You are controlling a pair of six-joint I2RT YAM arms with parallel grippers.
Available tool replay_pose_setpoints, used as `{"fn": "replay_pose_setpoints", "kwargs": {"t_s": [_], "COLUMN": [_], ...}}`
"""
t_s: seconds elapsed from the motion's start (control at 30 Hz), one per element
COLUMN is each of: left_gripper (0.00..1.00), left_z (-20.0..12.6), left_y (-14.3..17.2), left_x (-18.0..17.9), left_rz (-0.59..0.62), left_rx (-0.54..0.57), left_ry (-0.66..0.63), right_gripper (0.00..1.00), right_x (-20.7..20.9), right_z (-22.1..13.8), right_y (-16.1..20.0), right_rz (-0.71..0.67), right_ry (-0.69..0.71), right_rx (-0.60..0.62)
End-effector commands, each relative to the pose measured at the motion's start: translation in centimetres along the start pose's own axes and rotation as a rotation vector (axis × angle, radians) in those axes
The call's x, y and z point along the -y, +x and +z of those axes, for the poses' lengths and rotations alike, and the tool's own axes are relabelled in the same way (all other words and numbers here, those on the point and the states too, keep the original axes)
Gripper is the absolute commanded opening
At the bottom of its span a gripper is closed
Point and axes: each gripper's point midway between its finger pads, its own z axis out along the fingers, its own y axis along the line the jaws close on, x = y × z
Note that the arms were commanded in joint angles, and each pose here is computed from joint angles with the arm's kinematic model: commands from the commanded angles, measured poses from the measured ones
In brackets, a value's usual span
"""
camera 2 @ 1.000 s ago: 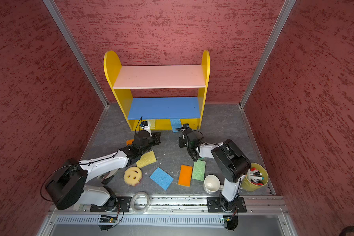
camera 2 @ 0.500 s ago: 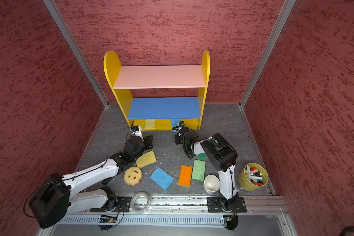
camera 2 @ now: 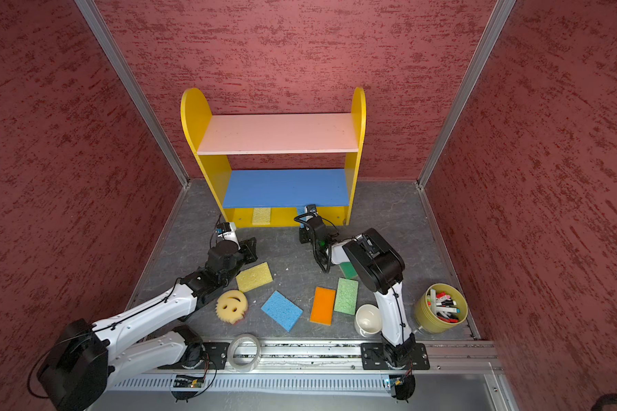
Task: Arrange cleaning sponges on a shelf
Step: Move the cleaning sponge to the shelf.
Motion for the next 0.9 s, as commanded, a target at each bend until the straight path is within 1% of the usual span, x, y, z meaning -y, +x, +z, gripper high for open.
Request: {"fn": "replay_pose_setpoints", "kwargs": {"t_s": [0.0,0.17,0.33,0.47,0.6,0.67,0.77,0.87], "left_gripper": [0.21,0.21,0.22,0.23,0.23,0.23,0.24,0.24], "left_z": [-0.4,-0.6,-0.6,-0.7,-0.8,-0.8,-0.8,-0.9], "left_y": [-0.2,-0.1,0.2,0.4,0.6,0.7,0.6,0.5], "left_x": [-0.7,-0.9,-1.3,-1.6,-1.6,-1.7,-1.9,-2.0], "left_rz": [0.018,0.015,0.003,-0.002,-0.002,-0.001,-0.002,-0.004], "left_rx": [0.009,0.008,0.004,0.005,-0.006,-0.010,-0.012,-0.011], "left_ry": [-0.018,-0.018,-0.023,-0.024,-0.015,-0.015,-0.010,-0.007], "right_gripper": [0.00,0.00,0.00,0.00,0.00,0.00,0.00,0.00], "right_x": [-0.2,-0.7,-1.3,-2.5,-3.2,-2.9,-1.5,-0.4], "right_z": [-1.2,-3.2,-3.5,-3.3,-3.7,-4.1,-4.4,-4.2], "right_y": [-1.3,-0.5,1.8,2.7,1.7,1.1,0.6,0.4], "right_rz": [0.031,0.076,0.169,0.335,0.557,0.689,0.850,0.933], "right_ry": [0.004,-0.040,-0.084,-0.166,-0.271,-0.318,-0.349,-0.353], "right_rx": [0.049,0.008,-0.075,-0.093,-0.034,0.010,0.068,0.094]}}
